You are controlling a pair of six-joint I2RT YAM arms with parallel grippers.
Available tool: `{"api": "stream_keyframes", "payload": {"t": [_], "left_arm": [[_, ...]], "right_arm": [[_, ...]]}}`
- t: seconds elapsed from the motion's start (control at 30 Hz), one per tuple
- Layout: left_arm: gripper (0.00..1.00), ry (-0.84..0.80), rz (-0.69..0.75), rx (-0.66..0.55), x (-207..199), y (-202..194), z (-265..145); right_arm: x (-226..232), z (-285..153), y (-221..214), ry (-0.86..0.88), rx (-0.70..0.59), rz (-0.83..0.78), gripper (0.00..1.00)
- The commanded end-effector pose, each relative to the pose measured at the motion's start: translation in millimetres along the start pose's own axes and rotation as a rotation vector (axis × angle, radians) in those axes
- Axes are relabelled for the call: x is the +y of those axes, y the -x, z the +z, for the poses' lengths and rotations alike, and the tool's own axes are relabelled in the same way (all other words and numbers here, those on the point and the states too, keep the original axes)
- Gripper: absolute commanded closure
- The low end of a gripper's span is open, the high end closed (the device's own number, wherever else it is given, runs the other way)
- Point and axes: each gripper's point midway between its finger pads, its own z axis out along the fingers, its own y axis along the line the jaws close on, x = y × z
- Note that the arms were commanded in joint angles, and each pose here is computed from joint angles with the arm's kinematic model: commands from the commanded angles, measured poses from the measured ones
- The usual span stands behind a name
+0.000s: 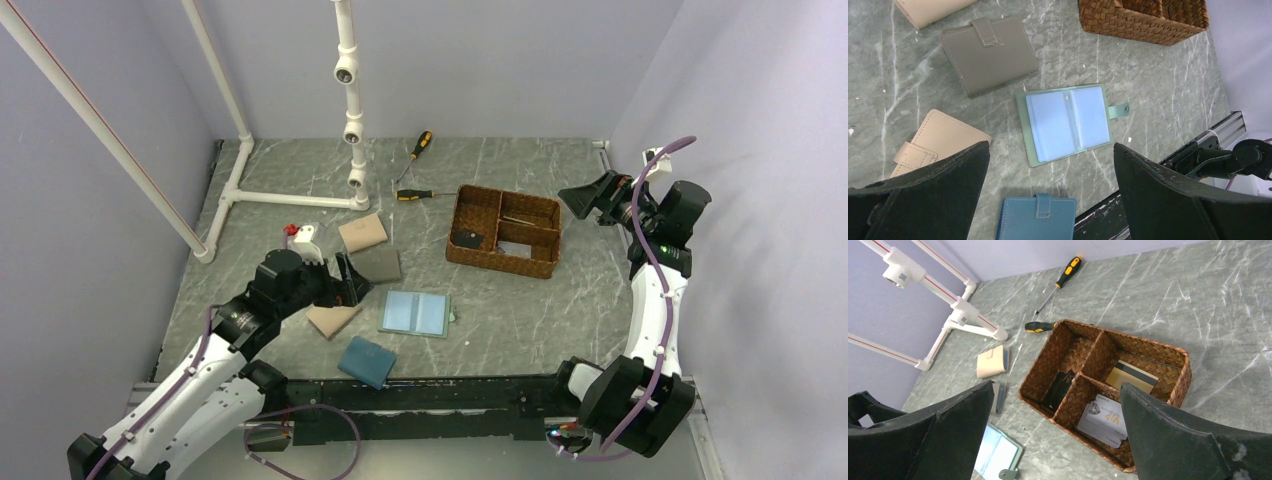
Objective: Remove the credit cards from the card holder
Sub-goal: Reset both arms
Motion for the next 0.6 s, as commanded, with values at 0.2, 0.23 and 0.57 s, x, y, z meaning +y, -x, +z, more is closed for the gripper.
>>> {"api": "stream_keyframes", "payload": {"t": [0.2, 0.23, 0.57], "left_arm": [[0.01, -0.001, -0.003, -0.007, 1.6, -0.2, 2.2], [0.0, -0.002, -0.003, -0.005, 1.4, -0.5, 2.4], [0.01, -0.002, -0.012, 0.007, 3.2, -5.3, 4.8]], "right_arm": [[3.4, -2.2, 12.2, 0.012, -0.031, -0.048, 0.0], [3.5, -2.2, 12.4, 0.012, -0.031, -0.049, 0.0], [3.7, -2.4, 12.1, 0.014, -0.031, -0.044, 0.0]]}}
